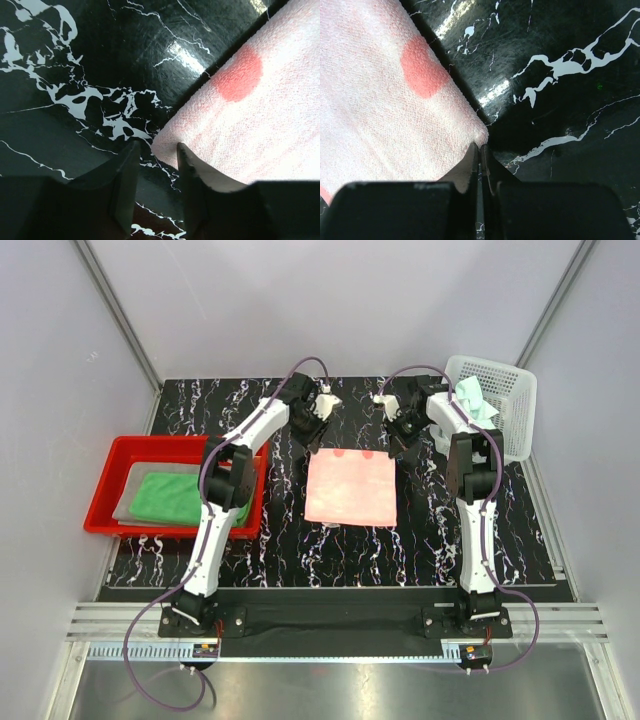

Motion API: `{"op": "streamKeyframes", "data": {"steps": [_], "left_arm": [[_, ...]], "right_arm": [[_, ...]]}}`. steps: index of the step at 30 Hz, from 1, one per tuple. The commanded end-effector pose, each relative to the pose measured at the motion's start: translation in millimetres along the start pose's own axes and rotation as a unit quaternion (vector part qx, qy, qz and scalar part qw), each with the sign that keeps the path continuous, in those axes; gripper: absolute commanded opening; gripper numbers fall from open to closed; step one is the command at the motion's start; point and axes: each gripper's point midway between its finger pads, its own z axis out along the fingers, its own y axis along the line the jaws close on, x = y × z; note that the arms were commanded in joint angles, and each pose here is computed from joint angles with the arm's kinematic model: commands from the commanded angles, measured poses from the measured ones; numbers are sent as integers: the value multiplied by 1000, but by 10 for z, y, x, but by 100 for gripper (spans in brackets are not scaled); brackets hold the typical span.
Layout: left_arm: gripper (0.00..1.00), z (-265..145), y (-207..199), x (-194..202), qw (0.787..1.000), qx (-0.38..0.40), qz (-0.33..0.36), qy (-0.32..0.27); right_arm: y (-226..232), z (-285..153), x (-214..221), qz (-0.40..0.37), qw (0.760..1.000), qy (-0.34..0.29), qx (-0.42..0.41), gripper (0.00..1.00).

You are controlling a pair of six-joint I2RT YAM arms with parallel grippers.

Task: Fold and stack the towels
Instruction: Fold the towel

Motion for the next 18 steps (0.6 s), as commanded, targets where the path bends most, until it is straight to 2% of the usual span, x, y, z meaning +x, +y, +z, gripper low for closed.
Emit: {"op": "streamKeyframes", "data": {"steps": [1,5,8,12,15,18], "left_arm": [[38,-45,48,-135,1000,1,12,-20],[28,-19,39,-143,1000,10,10,-18],[37,23,5,-107,1000,22,6,-11],[36,38,27,-62,1000,15,-6,-2],[46,52,54,-32,1000,7,-14,6],[41,73,92,11,1000,-5,-23,15]], "right_arm": [[-9,-27,-115,-23,999,-20,-9,2],[-6,-31,-136,-27,999,-25,-10,1],[-14,-49,-177,-32,999,-31,-8,1],[-23,-95,-226,-37,999,-36,-3,1],[-29,-148,-307,-45,998,-47,1,1],[-21,-152,-361,-49,997,-55,-3,1]]}}
